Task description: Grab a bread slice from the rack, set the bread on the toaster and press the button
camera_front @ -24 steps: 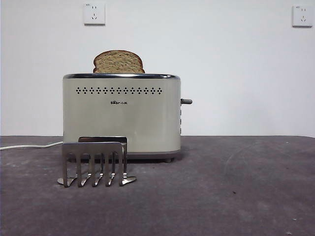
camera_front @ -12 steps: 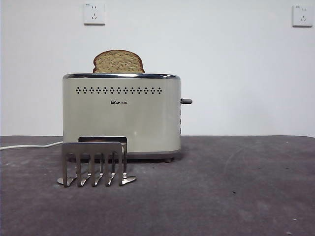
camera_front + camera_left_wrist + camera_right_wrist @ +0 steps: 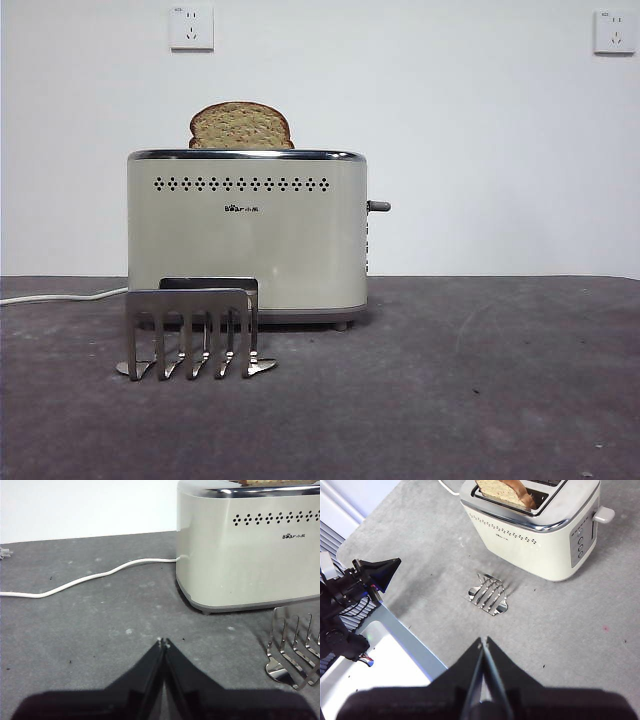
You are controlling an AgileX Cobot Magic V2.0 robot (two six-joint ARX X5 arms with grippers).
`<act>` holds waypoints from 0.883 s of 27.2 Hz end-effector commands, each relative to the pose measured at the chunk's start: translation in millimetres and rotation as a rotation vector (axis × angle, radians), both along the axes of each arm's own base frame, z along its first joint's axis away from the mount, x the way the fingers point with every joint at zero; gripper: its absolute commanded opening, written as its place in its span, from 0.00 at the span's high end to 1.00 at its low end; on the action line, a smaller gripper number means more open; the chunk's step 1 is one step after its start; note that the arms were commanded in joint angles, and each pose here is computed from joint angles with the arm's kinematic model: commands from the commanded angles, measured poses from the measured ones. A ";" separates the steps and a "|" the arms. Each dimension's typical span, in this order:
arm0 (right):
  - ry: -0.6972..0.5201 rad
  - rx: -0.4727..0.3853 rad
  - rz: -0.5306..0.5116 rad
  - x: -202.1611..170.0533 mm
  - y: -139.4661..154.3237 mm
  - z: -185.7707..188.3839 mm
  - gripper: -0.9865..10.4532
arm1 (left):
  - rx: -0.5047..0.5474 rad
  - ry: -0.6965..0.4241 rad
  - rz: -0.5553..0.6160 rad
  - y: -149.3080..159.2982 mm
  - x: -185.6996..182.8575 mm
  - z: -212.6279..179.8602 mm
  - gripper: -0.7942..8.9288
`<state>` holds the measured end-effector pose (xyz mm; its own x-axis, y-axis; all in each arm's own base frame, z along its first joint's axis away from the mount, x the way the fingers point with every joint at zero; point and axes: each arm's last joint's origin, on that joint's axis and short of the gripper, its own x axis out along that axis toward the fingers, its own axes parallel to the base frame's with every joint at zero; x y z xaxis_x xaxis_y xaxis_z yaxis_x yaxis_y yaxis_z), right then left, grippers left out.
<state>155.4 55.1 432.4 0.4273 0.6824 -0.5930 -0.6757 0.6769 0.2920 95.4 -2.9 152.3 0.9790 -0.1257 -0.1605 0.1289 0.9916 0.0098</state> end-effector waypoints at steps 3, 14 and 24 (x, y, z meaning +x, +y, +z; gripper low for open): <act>-0.003 -0.006 0.004 0.6 0.2 -1.5 0.91 | -0.009 0.011 0.008 0.3 0.6 -4.5 0.92; -0.556 -0.001 -0.322 -64.5 -34.3 3.4 0.91 | -0.009 0.011 0.008 0.3 0.6 -4.5 0.92; -0.748 0.089 -0.383 -69.1 -36.3 -92.1 0.91 | -0.009 0.011 0.008 0.3 0.6 -4.5 0.92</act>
<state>82.8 18.7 352.3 0.8955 0.4450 -0.0095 -0.4436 0.8905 -0.1010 95.4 -2.9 152.3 0.9791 -0.1249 -0.1605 0.1281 0.9917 0.0095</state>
